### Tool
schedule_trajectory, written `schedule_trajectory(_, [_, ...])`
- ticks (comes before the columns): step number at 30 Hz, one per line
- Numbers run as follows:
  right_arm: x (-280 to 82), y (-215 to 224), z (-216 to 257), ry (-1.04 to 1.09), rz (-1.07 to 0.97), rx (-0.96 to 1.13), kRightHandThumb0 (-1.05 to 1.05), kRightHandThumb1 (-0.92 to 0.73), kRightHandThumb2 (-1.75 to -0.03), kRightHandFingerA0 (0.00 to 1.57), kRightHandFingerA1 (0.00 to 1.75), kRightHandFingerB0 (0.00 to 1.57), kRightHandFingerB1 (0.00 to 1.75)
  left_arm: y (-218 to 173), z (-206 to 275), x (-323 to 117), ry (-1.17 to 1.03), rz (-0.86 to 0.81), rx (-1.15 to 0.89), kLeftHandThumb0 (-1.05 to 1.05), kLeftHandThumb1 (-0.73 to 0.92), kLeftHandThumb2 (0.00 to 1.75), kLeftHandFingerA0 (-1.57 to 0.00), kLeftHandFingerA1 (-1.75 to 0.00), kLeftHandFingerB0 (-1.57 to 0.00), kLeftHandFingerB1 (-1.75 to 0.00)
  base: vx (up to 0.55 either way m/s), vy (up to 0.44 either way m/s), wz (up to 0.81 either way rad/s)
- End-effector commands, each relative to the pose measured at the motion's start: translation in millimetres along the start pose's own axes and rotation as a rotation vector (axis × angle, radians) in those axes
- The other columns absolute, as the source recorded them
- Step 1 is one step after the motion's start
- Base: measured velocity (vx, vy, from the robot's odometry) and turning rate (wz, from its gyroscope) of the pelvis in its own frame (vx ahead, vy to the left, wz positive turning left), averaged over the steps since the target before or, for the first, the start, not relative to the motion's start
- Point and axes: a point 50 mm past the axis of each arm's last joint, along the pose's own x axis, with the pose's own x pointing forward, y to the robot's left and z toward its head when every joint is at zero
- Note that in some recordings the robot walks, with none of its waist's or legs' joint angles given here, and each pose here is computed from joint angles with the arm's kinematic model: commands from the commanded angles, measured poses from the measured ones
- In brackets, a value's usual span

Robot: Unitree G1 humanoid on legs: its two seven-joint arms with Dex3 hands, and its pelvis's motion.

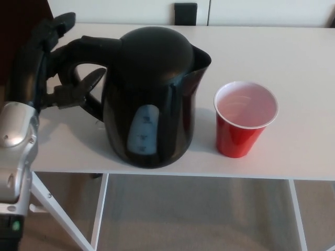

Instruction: The robot walk towards a table in front and uses its left hand to pick up the pot from the base and pour water to the cup on the right hand side

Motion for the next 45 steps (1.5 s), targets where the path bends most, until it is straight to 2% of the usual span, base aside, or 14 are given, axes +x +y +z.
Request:
schedule_trajectory(1, [-0.1, -4.4, 4.1, -0.013, -0.013, -0.008, -0.29, -0.24, -0.89, 0.41, 0.70, 0.34, 0.65, 1.3, -2.8, 6.3, 0.056, 0.028, -0.010, -0.47, 0.53, 0.57, -0.34, -0.34, -0.29, -0.30, 0.00, 0.000, 0.00])
schedule_trajectory(3, [0.1, -4.1, 4.9, -0.017, -0.012, -0.008, -0.29, -0.24, -0.89, 0.41, 0.70, 0.34, 0.65, 2.0, -3.1, 7.8, 0.062, 0.033, -0.020, -0.47, 0.53, 0.57, -0.34, -0.34, -0.29, -0.30, 0.00, 0.000, 0.00])
schedule_trajectory(4, [0.2, -4.1, 5.5, -0.019, -0.011, -0.007, -0.30, -0.23, -0.88, 0.35, 0.68, 0.32, 0.65, 3.4, -3.5, 9.7, 0.072, 0.042, -0.033, -0.45, 0.52, 0.57, -0.35, -0.34, -0.29, -0.31, 0.00, 0.000, 0.00])
schedule_trajectory(9, [1.0, -4.2, 7.4, -0.022, -0.005, 0.024, -0.28, -0.24, -0.89, 0.40, 0.71, 0.33, 0.65, 9.2, -5.5, 15.7, 0.093, 0.059, -0.051, -0.44, 0.53, 0.57, -0.34, -0.34, -0.28, -0.30, 0.00, 0.000, 0.00])
schedule_trajectory(10, [1.8, -3.7, 9.0, -0.025, -0.003, 0.030, -0.28, -0.22, -0.87, 0.42, 0.72, 0.34, 0.66, 12.6, -5.3, 17.0, 0.094, 0.065, -0.038, -0.52, 0.45, 0.69, -0.30, -0.41, -0.25, -0.38, 0.00, 0.000, 0.00])
schedule_trajectory(24, [4.6, -1.5, 16.7, -0.046, -0.010, -0.014, -0.34, -0.28, -0.87, 0.46, 0.74, 0.36, 0.66, 22.7, -3.1, 25.0, 0.090, 0.091, 0.013, -0.54, 0.44, 0.70, -0.36, -0.44, -0.28, -0.40, 0.00, 0.000, 0.00])
schedule_trajectory(28, [4.6, -1.1, 17.5, -0.051, -0.007, -0.028, -0.34, -0.24, -0.89, 0.44, 0.72, 0.35, 0.66, 23.5, -3.7, 25.8, 0.095, 0.093, 0.031, -0.55, 0.44, 0.71, -0.37, -0.45, -0.29, -0.40, 0.00, 0.000, 0.00])
schedule_trajectory(29, [4.6, -1.1, 17.6, -0.051, -0.009, -0.038, -0.40, -0.31, -0.77, 0.46, 0.77, 0.38, 0.66, 23.4, -4.1, 25.8, 0.095, 0.090, 0.039, -0.54, 0.43, 0.70, -0.36, -0.44, -0.28, -0.40, 0.00, 0.000, 0.00])
schedule_trajectory(31, [4.7, -1.1, 17.7, -0.051, -0.012, -0.051, -0.40, -0.31, -0.77, 0.46, 0.77, 0.38, 0.66, 23.0, -4.7, 25.8, 0.094, 0.085, 0.048, -0.54, 0.43, 0.70, -0.36, -0.44, -0.28, -0.40, 0.00, 0.000, 0.00])
schedule_trajectory(33, [5.1, -0.9, 18.7, -0.053, -0.011, -0.044, -0.40, -0.31, -0.77, 0.46, 0.78, 0.38, 0.66, 22.4, -4.1, 26.1, 0.081, 0.066, 0.069, -0.51, 0.43, 0.68, -0.31, -0.43, -0.25, -0.38, 0.00, 0.000, 0.00])
schedule_trajectory(34, [5.2, -0.5, 19.1, -0.054, -0.009, -0.043, -0.31, -0.25, -0.91, 0.45, 0.73, 0.34, 0.66, 21.3, -3.8, 26.8, 0.083, 0.034, 0.072, -0.41, 0.48, 0.55, -0.21, -0.30, -0.18, -0.28, 0.00, 0.000, 0.00])
schedule_trajectory(35, [5.4, 0.1, 19.6, -0.055, -0.007, -0.044, -0.35, -0.28, -0.90, 0.47, 0.74, 0.35, 0.66, 19.1, -3.1, 27.9, 0.086, -0.019, 0.085, -0.25, 0.31, 0.86, -0.02, -0.48, -0.02, -0.47, 0.00, 0.000, 0.00])
schedule_trajectory(37, [5.4, -0.1, 19.5, -0.052, -0.006, -0.042, -0.32, -0.24, -0.89, 0.45, 0.73, 0.34, 0.66, 17.4, -1.3, 28.9, 0.080, -0.046, 0.123, -0.27, 0.28, 0.84, 0.00, -0.48, 0.00, -0.47, 0.00, 0.000, 0.00])
schedule_trajectory(45, [7.9, 1.4, 25.4, -0.057, -0.006, -0.037, -0.29, -0.24, -0.89, 0.41, 0.70, 0.33, 0.65, 10.1, 11.0, 38.3, 0.036, -0.144, 0.248, -0.26, 0.25, 0.81, 0.00, -0.49, 0.00, -0.47, 0.00, 0.000, 0.00])
